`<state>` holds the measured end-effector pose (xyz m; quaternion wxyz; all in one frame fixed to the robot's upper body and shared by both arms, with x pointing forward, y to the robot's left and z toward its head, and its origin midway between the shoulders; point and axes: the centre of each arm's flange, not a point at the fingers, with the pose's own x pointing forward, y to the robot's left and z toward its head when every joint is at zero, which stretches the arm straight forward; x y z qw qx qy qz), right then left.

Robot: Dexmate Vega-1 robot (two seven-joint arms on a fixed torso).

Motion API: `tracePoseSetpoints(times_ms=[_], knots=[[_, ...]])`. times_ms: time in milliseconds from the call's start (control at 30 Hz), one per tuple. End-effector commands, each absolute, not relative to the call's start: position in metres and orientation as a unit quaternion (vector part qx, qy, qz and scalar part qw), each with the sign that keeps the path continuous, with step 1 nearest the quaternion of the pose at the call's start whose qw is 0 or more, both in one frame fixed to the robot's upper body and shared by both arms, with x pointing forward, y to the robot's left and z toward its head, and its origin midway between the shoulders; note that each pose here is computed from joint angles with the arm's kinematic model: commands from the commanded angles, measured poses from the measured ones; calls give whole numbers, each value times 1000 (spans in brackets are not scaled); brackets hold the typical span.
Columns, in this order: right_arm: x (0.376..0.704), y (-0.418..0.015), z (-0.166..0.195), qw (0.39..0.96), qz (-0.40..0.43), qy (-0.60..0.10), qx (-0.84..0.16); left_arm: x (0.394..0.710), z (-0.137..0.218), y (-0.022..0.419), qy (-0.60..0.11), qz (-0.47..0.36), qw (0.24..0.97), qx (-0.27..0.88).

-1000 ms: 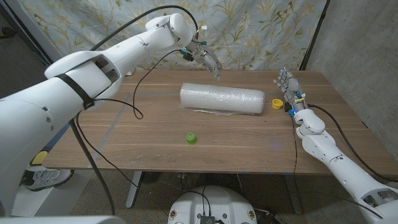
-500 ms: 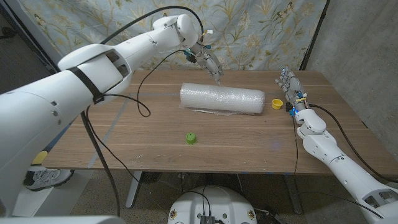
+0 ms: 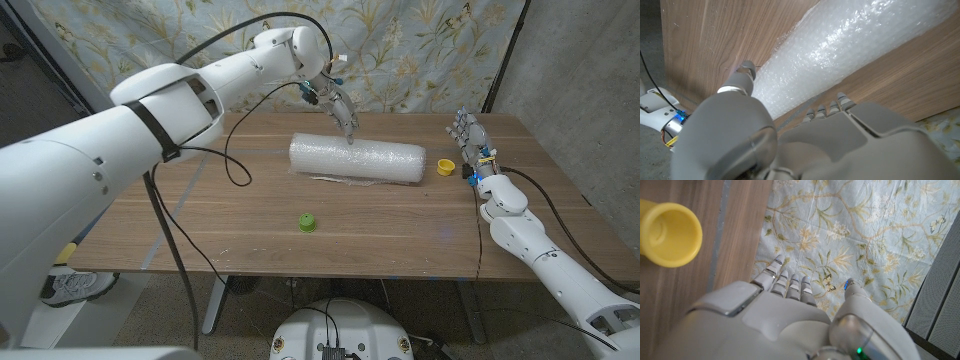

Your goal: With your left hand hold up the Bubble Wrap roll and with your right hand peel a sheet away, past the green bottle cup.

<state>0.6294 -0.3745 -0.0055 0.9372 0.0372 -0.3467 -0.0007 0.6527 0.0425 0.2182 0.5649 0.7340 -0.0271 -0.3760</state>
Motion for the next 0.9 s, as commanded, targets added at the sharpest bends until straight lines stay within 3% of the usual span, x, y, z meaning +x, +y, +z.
tracePoseSetpoints(times_ms=[33, 900], knots=[[631, -373, -6, 939, 0, -343, 34, 658, 213, 44, -13, -375, 552, 744], [639, -380, -14, 942, -6, -333, 46, 678, 216, 25, -44, -290, 568, 769]])
